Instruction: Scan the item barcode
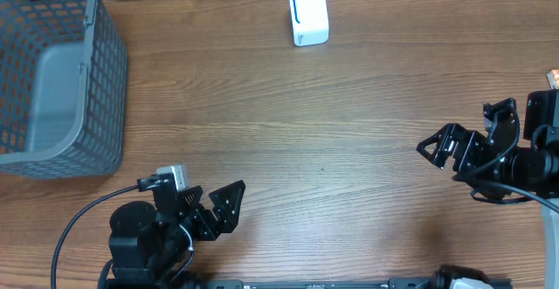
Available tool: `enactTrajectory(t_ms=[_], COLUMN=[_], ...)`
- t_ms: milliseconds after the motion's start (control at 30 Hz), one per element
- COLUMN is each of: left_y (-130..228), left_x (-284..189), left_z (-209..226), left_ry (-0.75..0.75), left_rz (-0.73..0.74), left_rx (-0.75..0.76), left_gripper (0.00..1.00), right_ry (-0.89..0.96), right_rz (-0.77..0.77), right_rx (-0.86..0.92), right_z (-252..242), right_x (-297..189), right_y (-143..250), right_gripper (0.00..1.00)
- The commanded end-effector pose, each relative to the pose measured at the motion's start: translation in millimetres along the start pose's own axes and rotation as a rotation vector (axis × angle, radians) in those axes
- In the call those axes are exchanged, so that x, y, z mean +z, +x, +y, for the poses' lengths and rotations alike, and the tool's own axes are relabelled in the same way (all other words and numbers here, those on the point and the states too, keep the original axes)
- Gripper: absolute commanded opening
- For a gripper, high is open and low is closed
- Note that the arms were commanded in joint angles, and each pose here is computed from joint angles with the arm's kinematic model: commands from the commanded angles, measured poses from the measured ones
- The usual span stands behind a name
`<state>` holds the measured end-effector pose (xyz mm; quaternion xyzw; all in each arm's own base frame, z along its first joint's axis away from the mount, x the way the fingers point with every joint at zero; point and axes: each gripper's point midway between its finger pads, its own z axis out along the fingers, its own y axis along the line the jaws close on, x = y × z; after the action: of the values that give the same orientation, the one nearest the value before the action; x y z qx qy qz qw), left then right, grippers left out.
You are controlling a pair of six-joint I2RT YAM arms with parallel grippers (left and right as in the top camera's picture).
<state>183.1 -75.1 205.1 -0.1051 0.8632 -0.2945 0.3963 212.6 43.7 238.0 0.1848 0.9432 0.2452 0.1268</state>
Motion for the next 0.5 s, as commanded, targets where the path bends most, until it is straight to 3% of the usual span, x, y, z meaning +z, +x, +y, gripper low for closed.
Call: enactTrajectory(t_ms=[0, 467], left_y=[-1.8, -1.8], left_x=[-1.9, -1.9], left_z=[-2.3, -2.3], left_ry=[0.008, 0.008], left_rz=[-0.008, -0.008], left_rx=[-0.008, -0.008], left_gripper=[1.00, 1.00], right_ry=[0.011, 0.056], right_rz=[0.006, 0.003], right_rx=[-0.007, -0.008], right_z=[-2.7, -11.9], right_x=[2.5, 6.5], right_y=[0.7, 0.1], right_gripper=[1.00, 1.00])
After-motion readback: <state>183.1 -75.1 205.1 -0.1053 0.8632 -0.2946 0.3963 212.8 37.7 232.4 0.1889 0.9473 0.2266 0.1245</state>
